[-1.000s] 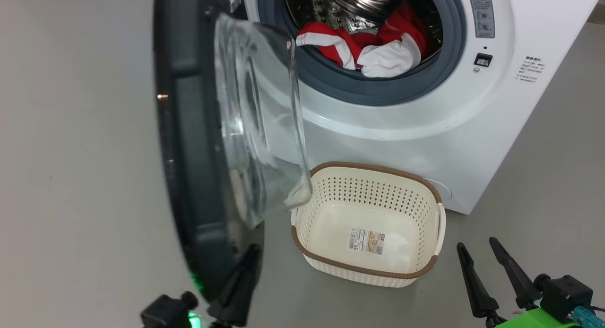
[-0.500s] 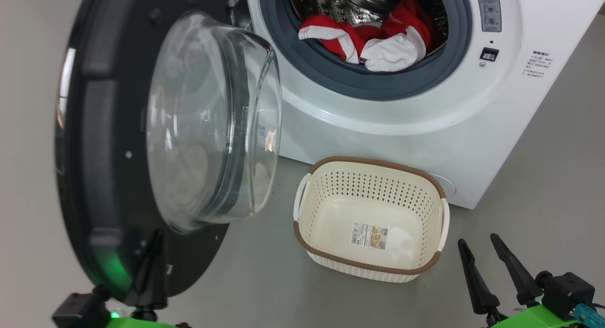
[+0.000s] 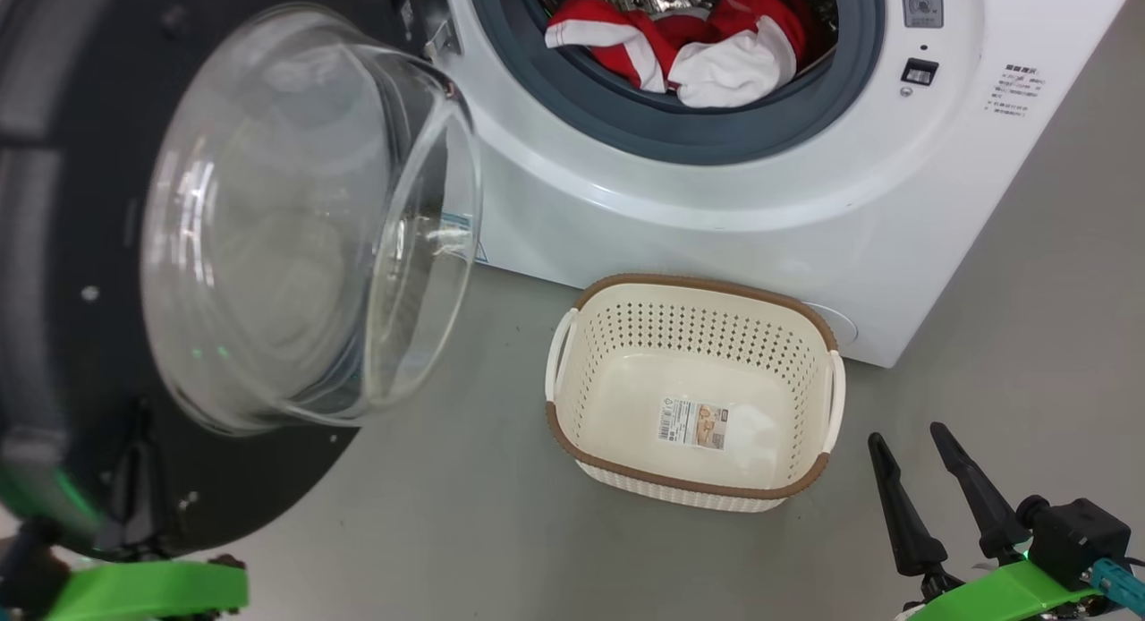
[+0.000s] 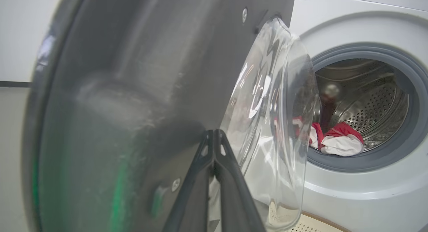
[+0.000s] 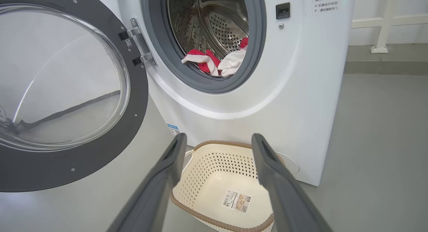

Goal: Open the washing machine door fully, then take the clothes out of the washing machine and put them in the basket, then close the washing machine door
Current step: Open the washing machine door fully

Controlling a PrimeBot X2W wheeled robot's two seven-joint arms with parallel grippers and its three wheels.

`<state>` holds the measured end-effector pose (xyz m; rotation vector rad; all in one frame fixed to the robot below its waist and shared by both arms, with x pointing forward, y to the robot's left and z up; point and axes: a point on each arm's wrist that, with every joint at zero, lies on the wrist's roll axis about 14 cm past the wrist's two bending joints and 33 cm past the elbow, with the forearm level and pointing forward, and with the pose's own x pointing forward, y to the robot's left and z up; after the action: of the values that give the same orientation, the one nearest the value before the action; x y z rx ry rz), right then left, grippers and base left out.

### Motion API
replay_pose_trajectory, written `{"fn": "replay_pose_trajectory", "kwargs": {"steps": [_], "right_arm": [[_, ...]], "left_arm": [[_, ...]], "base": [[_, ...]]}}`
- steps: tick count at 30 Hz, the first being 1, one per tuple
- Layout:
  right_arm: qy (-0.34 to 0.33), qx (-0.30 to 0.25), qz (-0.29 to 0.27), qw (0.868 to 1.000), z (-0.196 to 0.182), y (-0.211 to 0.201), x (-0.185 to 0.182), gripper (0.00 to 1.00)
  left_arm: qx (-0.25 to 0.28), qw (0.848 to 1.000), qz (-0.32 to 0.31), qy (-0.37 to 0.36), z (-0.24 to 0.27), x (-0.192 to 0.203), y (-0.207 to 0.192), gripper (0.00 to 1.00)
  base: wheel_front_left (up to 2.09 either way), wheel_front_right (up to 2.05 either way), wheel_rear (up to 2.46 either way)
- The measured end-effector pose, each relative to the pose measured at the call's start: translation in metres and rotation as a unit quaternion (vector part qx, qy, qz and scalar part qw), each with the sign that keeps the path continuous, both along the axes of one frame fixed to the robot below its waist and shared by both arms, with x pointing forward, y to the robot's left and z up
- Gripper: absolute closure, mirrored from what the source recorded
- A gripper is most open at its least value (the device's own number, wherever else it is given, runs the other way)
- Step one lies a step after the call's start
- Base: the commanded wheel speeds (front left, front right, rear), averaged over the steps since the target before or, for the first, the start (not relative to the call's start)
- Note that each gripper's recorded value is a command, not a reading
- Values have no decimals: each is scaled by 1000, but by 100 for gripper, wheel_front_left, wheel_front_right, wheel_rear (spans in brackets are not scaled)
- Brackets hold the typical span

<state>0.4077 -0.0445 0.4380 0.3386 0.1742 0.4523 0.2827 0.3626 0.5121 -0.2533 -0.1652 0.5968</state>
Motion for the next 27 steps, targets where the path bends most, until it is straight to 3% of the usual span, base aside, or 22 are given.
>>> {"fn": "replay_pose_trajectory", "kwargs": {"steps": [27], "right_arm": [[10, -6, -26, 1000, -11, -20, 5, 0]], "left_arm": [[51, 994, 93, 40, 8, 1, 79, 100]], "base": [[0, 0, 0]]}}
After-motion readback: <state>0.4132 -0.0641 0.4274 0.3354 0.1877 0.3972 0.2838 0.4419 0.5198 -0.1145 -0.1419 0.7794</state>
